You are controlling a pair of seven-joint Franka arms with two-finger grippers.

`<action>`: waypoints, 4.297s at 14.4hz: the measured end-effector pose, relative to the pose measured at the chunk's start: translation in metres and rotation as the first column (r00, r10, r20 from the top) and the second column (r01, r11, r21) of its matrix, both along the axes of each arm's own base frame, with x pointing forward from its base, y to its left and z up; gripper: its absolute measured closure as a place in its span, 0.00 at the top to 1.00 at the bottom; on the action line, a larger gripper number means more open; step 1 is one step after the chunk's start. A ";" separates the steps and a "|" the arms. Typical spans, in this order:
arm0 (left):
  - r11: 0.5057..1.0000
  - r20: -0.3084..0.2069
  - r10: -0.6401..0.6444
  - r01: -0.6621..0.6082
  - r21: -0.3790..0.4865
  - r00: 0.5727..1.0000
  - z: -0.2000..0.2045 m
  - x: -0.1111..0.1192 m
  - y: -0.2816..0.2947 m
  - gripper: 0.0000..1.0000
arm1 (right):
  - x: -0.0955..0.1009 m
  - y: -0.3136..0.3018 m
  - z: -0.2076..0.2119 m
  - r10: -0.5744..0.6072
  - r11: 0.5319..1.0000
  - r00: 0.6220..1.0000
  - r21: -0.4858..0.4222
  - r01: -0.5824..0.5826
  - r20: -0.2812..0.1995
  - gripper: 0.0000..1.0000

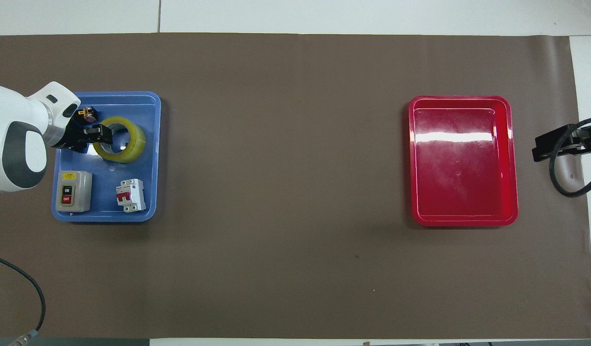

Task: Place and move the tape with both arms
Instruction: 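Lower the left gripper onto the yellow tape roll and grasp it, then lift the yellow tape with the left gripper and carry it toward the table center, then set the tape on the table and withdraw the left gripper to the blue tray, then reach the right gripper to the yellow tape and grasp it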

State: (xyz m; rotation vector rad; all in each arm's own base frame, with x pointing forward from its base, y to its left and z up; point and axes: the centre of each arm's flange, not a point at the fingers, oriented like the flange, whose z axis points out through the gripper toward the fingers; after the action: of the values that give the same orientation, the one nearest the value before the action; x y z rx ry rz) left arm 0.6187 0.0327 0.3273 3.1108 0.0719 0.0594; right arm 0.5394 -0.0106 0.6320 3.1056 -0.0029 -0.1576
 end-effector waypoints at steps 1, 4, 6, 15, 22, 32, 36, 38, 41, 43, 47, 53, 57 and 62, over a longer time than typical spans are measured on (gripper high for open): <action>1.000 -0.003 0.000 0.000 0.000 1.000 -0.002 -0.001 0.000 0.42 | 0.000 0.000 0.000 0.000 1.000 1.000 0.000 0.000 0.000 1.00; 1.000 -0.004 -0.001 0.001 -0.001 1.000 -0.001 0.000 -0.001 0.21 | 0.000 0.000 0.000 0.000 1.000 1.000 0.000 0.000 0.000 1.00; 1.000 -0.022 -0.007 0.007 -0.003 1.000 0.010 0.005 -0.004 0.21 | 0.000 0.000 0.000 0.000 1.000 1.000 0.000 0.000 0.000 1.00; 0.987 -0.126 0.162 -0.159 0.031 0.979 0.146 -0.007 -0.282 0.21 | 0.000 0.000 0.000 0.000 1.000 1.000 0.000 0.000 0.000 1.00; 0.976 -0.103 0.218 -0.216 0.030 0.971 0.044 -0.074 -0.441 0.21 | 0.000 0.000 -0.002 0.000 1.000 1.000 0.000 0.000 -0.005 1.00; 0.965 -0.068 0.260 -0.260 0.008 0.963 0.015 -0.065 -0.443 0.72 | 0.000 0.002 -0.007 0.004 1.000 1.000 0.000 -0.004 -0.015 1.00; 0.956 -0.004 0.295 -0.295 -0.005 0.956 0.121 -0.023 -0.339 1.00 | 0.004 0.015 -0.012 0.052 0.997 0.999 0.048 -0.052 0.011 1.00; 0.968 -0.002 0.250 -0.250 -0.001 0.968 0.184 -0.014 -0.248 1.00 | 0.010 0.040 -0.026 0.098 0.993 0.995 0.057 -0.100 0.036 1.00; 0.990 -0.049 0.139 -0.138 0.019 0.989 0.245 -0.030 -0.137 1.00 | 0.029 0.133 -0.069 0.147 0.987 0.985 0.057 -0.153 0.084 1.00; 0.997 -0.101 0.071 -0.069 0.025 0.992 0.260 -0.046 -0.105 1.00 | 0.039 0.210 -0.112 0.093 0.993 0.989 0.065 -0.101 0.118 1.00; 1.000 -0.146 -0.001 0.003 0.016 0.989 0.275 -0.070 -0.074 1.00 | 0.040 0.321 -0.204 0.056 0.997 0.990 0.045 -0.062 0.128 1.00; 0.998 -0.151 -0.057 0.059 0.009 0.987 0.278 -0.078 -0.079 1.00 | 0.052 0.367 -0.304 0.127 0.992 0.975 0.001 -0.129 0.182 1.00; 0.997 -0.125 -0.078 0.080 0.010 0.989 0.277 -0.084 -0.089 1.00 | 0.042 0.361 -0.338 0.246 0.968 0.951 -0.001 -0.250 0.186 1.00; 0.995 -0.094 -0.101 0.103 0.013 0.990 0.272 -0.094 -0.101 1.00 | 0.043 0.360 -0.338 0.316 0.947 0.931 -0.007 -0.320 0.182 0.45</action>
State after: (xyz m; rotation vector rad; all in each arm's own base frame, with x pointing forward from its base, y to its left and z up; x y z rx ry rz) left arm 0.5248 -0.0680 0.5995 3.1277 -0.0861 -0.0889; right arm 0.5820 0.3493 0.2941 3.0732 0.4976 0.1353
